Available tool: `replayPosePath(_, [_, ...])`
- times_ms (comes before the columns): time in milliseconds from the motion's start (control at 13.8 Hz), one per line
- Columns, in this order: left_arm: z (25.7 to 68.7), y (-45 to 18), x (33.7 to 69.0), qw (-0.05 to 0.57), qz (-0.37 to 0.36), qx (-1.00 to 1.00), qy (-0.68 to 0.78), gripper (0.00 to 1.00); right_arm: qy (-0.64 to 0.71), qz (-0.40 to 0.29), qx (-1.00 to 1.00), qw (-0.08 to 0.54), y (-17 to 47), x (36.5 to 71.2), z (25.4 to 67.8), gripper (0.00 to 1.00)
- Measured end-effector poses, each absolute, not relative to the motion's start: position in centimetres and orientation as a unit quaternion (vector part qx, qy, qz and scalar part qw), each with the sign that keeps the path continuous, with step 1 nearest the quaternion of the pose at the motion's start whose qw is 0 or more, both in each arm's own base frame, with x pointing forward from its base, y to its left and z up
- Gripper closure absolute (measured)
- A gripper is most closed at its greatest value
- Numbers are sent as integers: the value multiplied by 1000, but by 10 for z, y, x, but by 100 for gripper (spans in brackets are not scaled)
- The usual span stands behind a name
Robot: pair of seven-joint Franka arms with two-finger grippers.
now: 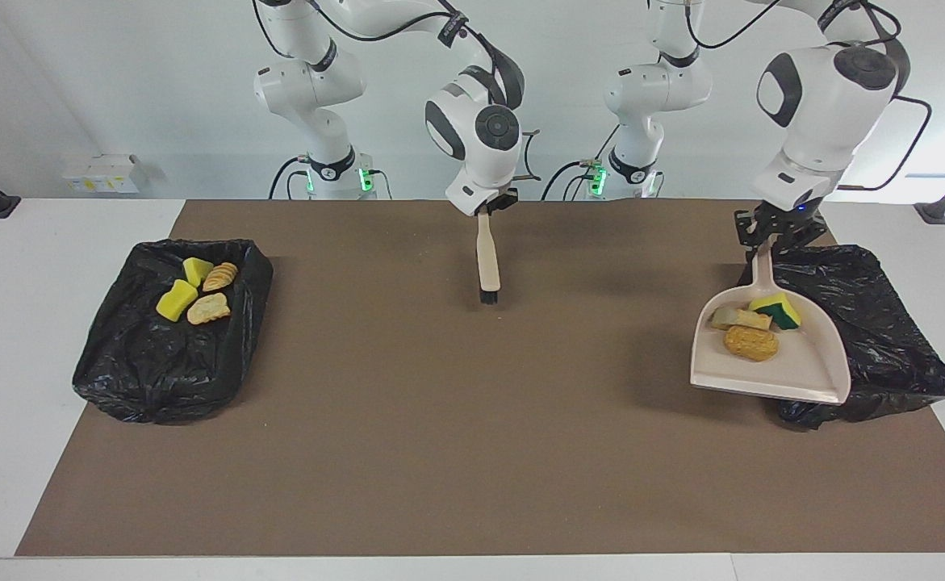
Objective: Sweep and dump trash in bin
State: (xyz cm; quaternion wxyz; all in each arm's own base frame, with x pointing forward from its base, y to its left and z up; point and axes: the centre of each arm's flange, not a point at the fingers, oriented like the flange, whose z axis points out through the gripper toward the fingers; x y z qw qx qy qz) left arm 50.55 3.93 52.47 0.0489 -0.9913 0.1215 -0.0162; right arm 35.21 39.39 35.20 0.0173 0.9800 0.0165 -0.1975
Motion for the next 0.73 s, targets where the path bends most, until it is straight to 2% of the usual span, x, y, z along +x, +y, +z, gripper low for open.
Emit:
replayPosePath(363, [543, 142, 486, 32, -3, -993, 116, 67, 16, -189, 982, 15, 390, 344, 330, 74])
replayPosePath(435, [545, 166, 478, 31, -3, -991, 126, 67, 15, -187, 982, 13, 390, 344, 329, 67])
replayPosePath(726, [559, 255, 442, 46, -2, -980, 196, 67, 18, -179, 984, 4, 396, 351, 345, 22])
